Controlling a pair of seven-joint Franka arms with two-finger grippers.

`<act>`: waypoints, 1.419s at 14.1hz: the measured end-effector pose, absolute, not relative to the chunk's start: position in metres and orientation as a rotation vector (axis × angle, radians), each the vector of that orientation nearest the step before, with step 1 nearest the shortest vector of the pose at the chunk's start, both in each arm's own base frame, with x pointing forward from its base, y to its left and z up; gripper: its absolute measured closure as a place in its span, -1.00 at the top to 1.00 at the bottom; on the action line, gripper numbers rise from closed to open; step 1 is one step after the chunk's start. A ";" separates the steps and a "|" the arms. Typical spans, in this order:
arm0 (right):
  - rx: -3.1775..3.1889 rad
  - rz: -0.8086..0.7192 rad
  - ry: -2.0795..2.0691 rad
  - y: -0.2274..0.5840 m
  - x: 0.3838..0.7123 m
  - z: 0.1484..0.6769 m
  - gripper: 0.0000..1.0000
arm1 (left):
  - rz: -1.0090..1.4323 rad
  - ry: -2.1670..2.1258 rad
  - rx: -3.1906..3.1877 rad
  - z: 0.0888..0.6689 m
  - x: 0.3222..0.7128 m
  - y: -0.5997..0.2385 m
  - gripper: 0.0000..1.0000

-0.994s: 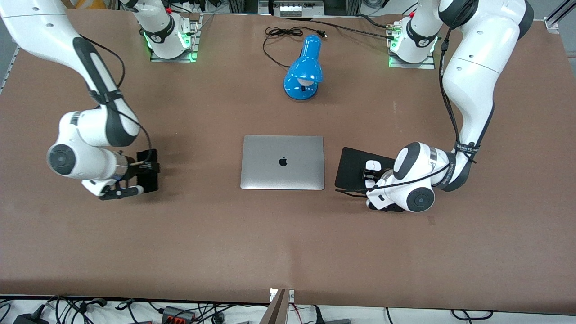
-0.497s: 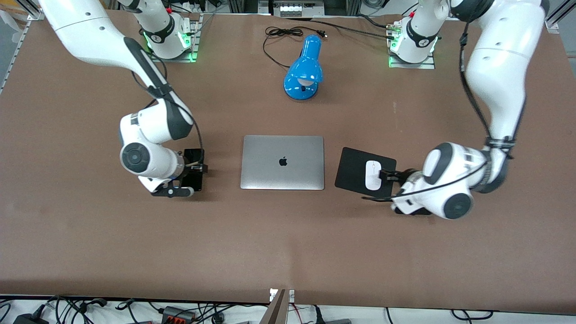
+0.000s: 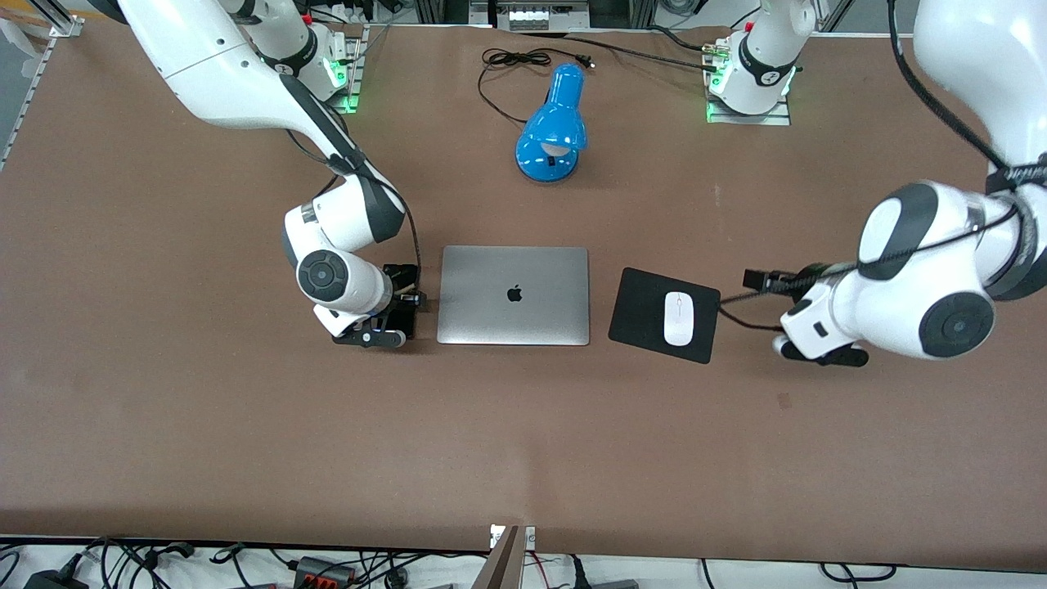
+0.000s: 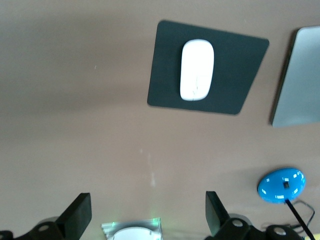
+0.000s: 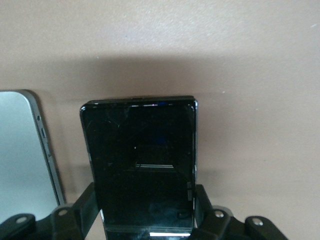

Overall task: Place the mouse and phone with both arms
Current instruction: 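Lower the phone beside the laptop while the left gripper releases and rises, then open the right gripper and withdraw it from the phone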

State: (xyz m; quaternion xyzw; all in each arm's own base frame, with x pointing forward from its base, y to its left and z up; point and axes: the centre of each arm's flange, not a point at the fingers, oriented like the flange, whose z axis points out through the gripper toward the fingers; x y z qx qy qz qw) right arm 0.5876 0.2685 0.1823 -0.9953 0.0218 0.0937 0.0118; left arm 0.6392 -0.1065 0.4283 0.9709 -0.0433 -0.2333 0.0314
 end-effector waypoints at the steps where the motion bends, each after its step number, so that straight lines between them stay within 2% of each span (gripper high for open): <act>1: -3.104 0.294 0.068 0.268 0.587 0.182 0.59 | -0.709 -0.124 3.006 0.448 0.632 -0.108 1.00; 5: -3.104 0.291 0.043 0.277 0.584 0.176 0.59 | -0.627 -0.093 3.067 0.509 0.598 -0.112 1.00; 9: -3.104 0.292 0.019 0.283 0.580 0.174 0.59 | -0.453 -0.050 3.107 0.513 0.564 -0.113 1.00; 12: -3.101 0.254 0.025 0.284 0.591 0.188 0.99 | -0.317 -0.027 3.132 0.503 0.545 -0.112 1.00; 14: -3.109 0.237 0.025 0.283 0.607 0.226 1.00 | -0.254 0.034 3.134 0.519 0.547 -0.092 1.00; 20: -3.120 0.077 0.137 0.238 0.650 0.407 1.00 | -0.126 0.101 3.131 0.586 0.549 -0.064 1.00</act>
